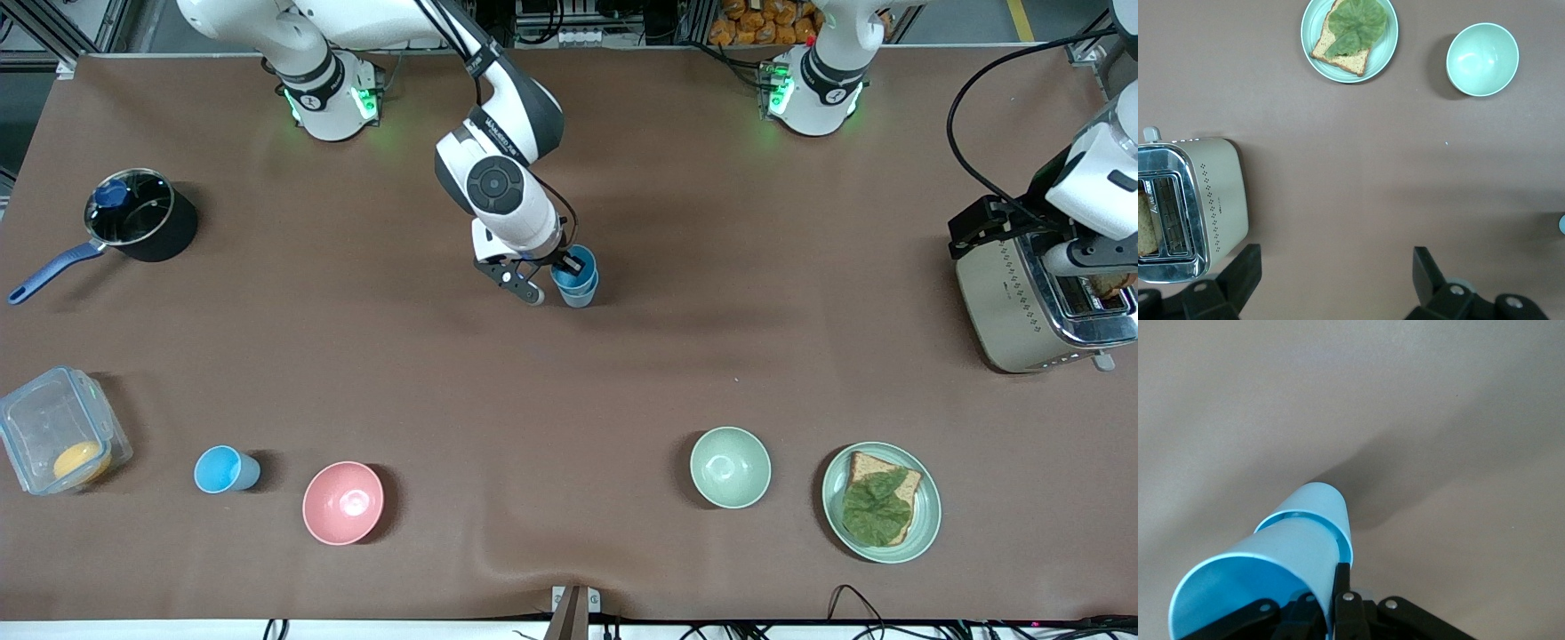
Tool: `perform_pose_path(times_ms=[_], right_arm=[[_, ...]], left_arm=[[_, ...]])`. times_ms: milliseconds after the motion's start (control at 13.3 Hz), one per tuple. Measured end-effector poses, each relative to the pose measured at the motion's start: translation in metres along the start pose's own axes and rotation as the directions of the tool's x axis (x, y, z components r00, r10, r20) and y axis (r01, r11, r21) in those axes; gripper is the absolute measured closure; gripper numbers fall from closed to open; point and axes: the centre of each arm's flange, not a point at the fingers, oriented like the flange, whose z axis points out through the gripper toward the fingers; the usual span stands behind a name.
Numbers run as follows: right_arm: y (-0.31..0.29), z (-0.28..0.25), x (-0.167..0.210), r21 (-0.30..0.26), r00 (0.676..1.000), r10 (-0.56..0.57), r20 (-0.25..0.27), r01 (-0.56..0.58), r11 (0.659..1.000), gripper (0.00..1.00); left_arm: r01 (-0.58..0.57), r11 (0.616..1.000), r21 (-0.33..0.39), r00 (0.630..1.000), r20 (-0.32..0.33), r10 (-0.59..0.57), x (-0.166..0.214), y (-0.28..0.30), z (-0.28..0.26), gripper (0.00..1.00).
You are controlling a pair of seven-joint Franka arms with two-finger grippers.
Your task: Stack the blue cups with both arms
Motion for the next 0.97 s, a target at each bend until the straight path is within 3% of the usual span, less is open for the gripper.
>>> perform_pose_path(times_ms=[150,225,675,825,900,975], right_arm=[[0.001,0.004,0.002,-0.006,1.000,0.003,0.000,-0.003,1.000,0.96],[0.001,0.005,0.002,-0.008,1.000,0.003,0.001,-0.003,1.000,0.90],[-0.009,-0.013,0.006,0.016,1.000,-0.004,-0.016,0.005,1.000,0.28],[-0.011,-0.036,0.020,-0.029,1.000,-0.013,-0.022,0.012,1.000,0.06],[-0.011,-0.056,0.032,-0.060,1.000,-0.026,-0.016,0.025,0.998,0.00],[-0.008,-0.077,0.044,-0.082,0.999,-0.045,-0.004,0.045,0.996,0.00]], left_arm=[[0.000,1.000,0.000,1.000,-0.001,0.000,0.000,0.000,0.000,0.00],[0.000,1.000,0.000,1.000,-0.001,0.000,0.000,0.000,0.000,0.00],[0.000,1.000,-0.002,1.000,-0.001,0.000,0.000,0.001,-0.001,0.00],[-0.001,1.000,-0.003,1.000,-0.001,0.001,0.000,0.001,-0.001,0.00],[-0.001,1.000,-0.003,1.000,-0.001,0.001,0.000,0.001,-0.001,0.00],[-0.001,1.000,-0.003,1.000,-0.001,0.001,0.000,0.001,-0.001,0.00]])
